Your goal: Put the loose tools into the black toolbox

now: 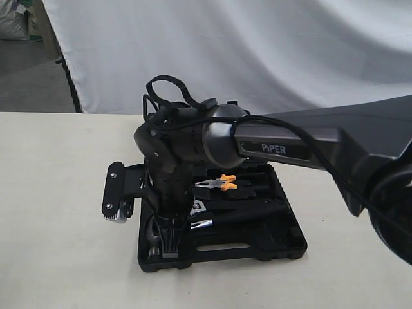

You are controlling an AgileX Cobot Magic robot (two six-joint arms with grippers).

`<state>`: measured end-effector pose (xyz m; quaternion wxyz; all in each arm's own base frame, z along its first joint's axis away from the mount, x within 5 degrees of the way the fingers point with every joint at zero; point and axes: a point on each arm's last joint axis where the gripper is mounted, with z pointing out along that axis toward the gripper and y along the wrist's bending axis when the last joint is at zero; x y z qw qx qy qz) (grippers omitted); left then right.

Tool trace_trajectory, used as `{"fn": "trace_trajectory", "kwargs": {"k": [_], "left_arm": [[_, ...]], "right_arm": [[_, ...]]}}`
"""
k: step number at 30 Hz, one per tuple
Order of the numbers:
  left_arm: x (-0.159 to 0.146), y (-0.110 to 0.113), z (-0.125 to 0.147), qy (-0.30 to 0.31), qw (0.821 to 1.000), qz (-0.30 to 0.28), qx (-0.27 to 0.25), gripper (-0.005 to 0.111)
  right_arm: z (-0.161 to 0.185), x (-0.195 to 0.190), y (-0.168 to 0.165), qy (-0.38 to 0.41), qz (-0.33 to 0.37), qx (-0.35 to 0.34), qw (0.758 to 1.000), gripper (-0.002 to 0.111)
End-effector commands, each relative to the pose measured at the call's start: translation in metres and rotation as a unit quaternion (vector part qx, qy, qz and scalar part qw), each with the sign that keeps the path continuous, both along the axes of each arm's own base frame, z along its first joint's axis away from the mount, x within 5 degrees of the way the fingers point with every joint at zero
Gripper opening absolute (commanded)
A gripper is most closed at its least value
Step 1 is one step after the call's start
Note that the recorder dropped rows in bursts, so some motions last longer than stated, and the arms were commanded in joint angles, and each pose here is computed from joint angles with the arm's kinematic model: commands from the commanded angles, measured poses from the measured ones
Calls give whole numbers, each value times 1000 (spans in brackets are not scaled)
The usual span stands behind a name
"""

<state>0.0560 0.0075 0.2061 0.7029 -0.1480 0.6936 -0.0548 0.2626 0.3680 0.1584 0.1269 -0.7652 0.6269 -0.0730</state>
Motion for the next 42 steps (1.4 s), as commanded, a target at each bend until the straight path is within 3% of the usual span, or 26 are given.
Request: {"fn": "trace_trajectory", "kwargs": {"k": [1,7,15,35,38,42], "left_arm": [[-1,1,2,-6,1000,13,1,1],[-1,1,2,-6,1000,13,1,1],[-1,1,2,-6,1000,13,1,1],[-1,1,2,-6,1000,13,1,1],[-1,1,2,-6,1000,13,1,1],[-1,1,2,-6,1000,13,1,1]], "right_arm": [[18,0,-6,-9,-23,10,1000,60],[53,-2,-8,-33,-39,64,997,60],[32,1,-2,-21,-48,61,997,60],[31,0,-4,-13,-63,56,996,59],[31,0,-4,-14,-61,56,996,48],[31,0,-4,-14,-61,56,996,21]]}}
